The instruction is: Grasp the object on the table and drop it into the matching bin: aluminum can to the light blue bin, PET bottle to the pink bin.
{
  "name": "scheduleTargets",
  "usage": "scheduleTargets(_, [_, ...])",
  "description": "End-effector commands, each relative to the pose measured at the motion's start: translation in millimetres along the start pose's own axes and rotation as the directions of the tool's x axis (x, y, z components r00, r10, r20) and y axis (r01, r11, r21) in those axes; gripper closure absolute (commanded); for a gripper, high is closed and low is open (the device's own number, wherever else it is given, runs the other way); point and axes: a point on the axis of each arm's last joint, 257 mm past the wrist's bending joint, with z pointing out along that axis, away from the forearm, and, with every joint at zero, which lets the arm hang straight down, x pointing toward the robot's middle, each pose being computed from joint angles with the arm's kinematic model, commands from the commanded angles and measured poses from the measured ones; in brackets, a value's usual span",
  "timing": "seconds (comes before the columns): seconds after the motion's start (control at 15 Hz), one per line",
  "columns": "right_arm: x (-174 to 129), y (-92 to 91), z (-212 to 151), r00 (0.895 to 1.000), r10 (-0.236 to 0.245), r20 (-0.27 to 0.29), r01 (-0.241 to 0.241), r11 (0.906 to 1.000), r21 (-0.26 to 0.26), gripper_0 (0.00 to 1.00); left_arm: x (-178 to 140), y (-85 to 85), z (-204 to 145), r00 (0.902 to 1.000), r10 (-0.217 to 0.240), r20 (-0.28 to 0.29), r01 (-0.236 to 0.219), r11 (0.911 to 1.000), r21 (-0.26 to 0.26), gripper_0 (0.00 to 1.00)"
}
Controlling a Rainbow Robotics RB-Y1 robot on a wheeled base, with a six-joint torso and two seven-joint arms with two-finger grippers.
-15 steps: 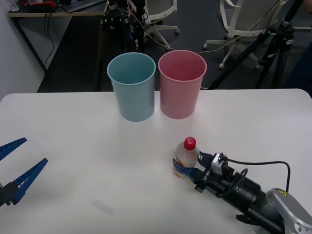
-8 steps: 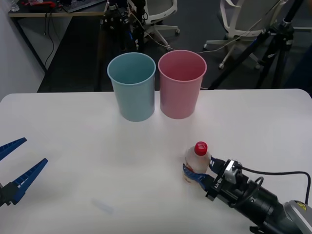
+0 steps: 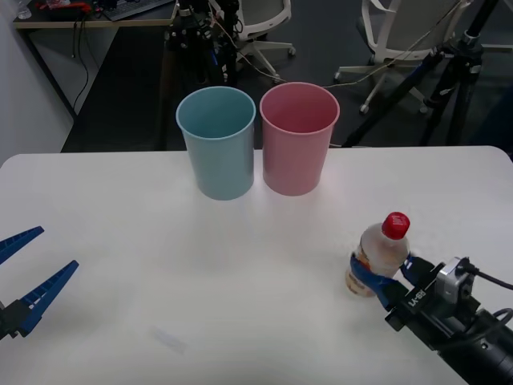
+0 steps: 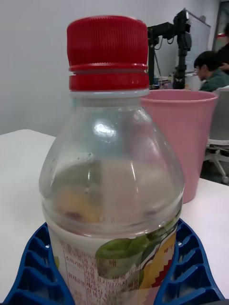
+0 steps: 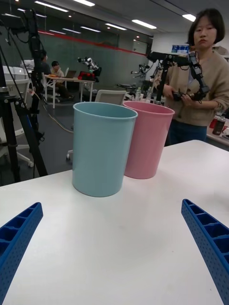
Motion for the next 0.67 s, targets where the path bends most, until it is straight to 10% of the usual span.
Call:
scheduleTargets(0.07, [-35.8,-23.0,-7.2,1.000,0.009,0.007,-0.010,0.9957,0.092,1.00,0.0,0.0,0.0,1.0000,0.000,0.000,0.000,1.0000,0.000,0.00])
scheduleTargets(0.67, [-129.3,-50.0,-11.5,0.995,0.052,0.085,-0.062,0.9921,0.109,1.00,0.0,0.0,0.0,1.0000,0.000,0.000,0.000,1.0000,0.000,0.00])
